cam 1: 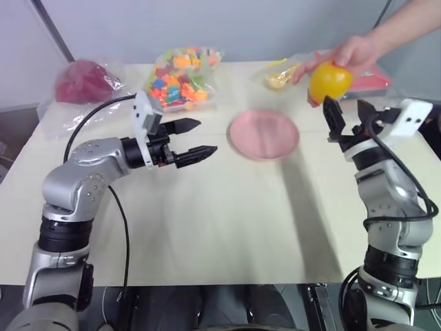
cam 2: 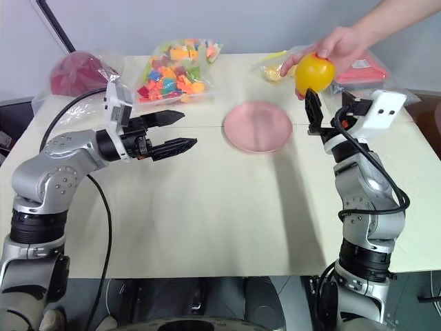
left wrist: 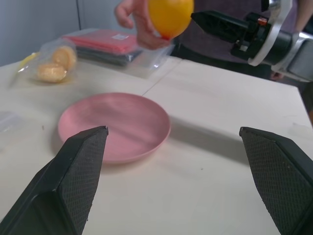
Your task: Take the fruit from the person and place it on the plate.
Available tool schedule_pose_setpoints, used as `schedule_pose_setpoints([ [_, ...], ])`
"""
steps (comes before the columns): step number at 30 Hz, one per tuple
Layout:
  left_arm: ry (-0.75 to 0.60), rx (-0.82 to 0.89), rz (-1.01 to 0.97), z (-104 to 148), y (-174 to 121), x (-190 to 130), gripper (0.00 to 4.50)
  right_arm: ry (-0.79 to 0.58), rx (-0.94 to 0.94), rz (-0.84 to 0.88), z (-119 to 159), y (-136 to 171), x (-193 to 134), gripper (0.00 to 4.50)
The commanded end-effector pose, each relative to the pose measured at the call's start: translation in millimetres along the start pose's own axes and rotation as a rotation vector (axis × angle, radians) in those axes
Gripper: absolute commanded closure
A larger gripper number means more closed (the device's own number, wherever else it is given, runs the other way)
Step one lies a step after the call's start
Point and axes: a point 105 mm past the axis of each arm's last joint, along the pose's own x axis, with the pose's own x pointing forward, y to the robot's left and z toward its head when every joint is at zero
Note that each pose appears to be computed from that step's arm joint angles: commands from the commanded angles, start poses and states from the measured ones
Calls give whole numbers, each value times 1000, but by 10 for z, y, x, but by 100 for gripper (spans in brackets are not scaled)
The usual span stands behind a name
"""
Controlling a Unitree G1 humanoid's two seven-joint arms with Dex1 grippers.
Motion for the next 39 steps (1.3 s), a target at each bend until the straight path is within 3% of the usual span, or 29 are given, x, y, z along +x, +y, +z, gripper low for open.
schedule_pose_setpoints([
  [1, -26, 33, 2, 67, -16, -13, 0, -47, -1, 61, 194, 119, 54, 3],
  [13, -33, 41, 65, 24, -22, -61, 0, -25, -22, 114, 129, 144, 290, 3],
  [18, -35, 38, 81, 8, -29, -79, 0, -35, -33, 127, 131, 168, 297, 159],
  [27, -32, 31, 87, -20, -28, -70, 0, -22, -61, 156, 124, 229, 317, 160],
  [32, -4, 22, 93, -126, -9, -64, 0, 129, -89, 239, -456, 439, 429, 160],
  [39, 21, 22, 139, -232, 47, -86, 0, 225, -132, 285, -881, 498, 722, 160],
])
